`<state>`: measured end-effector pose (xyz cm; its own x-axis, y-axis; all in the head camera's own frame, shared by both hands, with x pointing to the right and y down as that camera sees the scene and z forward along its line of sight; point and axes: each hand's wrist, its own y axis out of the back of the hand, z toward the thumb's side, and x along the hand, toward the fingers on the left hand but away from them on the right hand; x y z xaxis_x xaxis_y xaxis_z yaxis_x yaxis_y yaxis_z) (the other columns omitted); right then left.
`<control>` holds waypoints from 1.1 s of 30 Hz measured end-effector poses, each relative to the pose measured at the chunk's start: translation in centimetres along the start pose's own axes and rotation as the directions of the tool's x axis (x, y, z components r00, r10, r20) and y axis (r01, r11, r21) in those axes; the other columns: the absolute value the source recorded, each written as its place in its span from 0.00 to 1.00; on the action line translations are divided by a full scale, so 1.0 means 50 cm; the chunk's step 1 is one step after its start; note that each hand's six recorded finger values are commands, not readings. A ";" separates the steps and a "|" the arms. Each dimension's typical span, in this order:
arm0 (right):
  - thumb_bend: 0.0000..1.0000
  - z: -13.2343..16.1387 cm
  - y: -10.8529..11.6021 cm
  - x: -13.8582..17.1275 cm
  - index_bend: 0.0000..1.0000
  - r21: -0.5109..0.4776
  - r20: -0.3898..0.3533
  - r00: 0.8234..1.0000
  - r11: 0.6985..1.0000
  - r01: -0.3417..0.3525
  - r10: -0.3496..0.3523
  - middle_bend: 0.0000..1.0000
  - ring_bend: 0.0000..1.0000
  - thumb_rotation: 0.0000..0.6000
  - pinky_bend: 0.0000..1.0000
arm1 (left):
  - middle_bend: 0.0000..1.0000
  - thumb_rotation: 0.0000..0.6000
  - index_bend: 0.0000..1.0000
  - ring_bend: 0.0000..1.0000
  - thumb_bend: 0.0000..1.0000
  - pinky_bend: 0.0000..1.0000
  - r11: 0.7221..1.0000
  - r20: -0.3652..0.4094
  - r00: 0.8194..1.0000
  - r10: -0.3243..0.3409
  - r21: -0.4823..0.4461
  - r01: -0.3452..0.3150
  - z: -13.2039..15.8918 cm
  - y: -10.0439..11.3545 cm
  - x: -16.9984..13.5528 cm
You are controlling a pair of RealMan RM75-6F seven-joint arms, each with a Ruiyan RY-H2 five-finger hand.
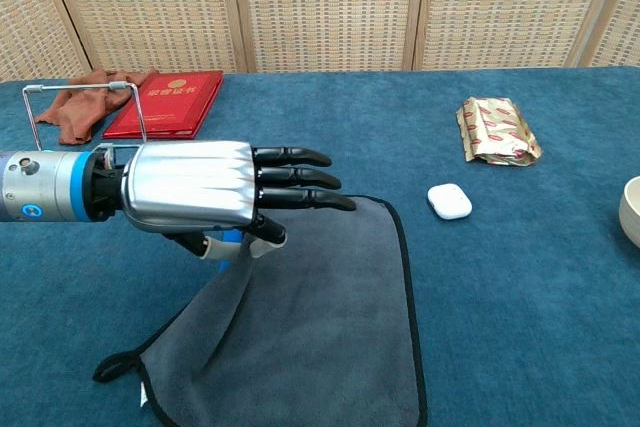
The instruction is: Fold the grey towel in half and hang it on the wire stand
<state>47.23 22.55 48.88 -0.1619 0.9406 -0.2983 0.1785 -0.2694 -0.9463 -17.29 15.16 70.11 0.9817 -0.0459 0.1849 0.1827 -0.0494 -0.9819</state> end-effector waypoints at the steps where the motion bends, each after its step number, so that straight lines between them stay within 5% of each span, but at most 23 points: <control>1: 0.00 -0.001 0.000 -0.001 0.00 -0.001 0.002 1.000 1.000 -0.001 0.001 0.00 0.00 1.00 0.00 | 0.00 1.00 0.76 0.00 0.41 0.00 1.000 0.002 1.000 0.009 -0.001 -0.009 0.000 0.004 0.010; 33: 0.00 -0.038 0.007 -0.021 0.00 -0.037 0.053 0.999 0.999 -0.009 0.011 0.00 0.00 1.00 0.00 | 0.00 1.00 0.75 0.00 0.40 0.00 0.999 0.114 0.993 0.039 0.002 -0.039 -0.011 0.049 0.135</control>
<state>49.28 21.85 49.07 -0.2114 0.9253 -0.3148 0.2155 -0.2700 -0.9384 -10.22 14.20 69.00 0.9878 0.0667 0.1409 0.1441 -0.0457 -0.9885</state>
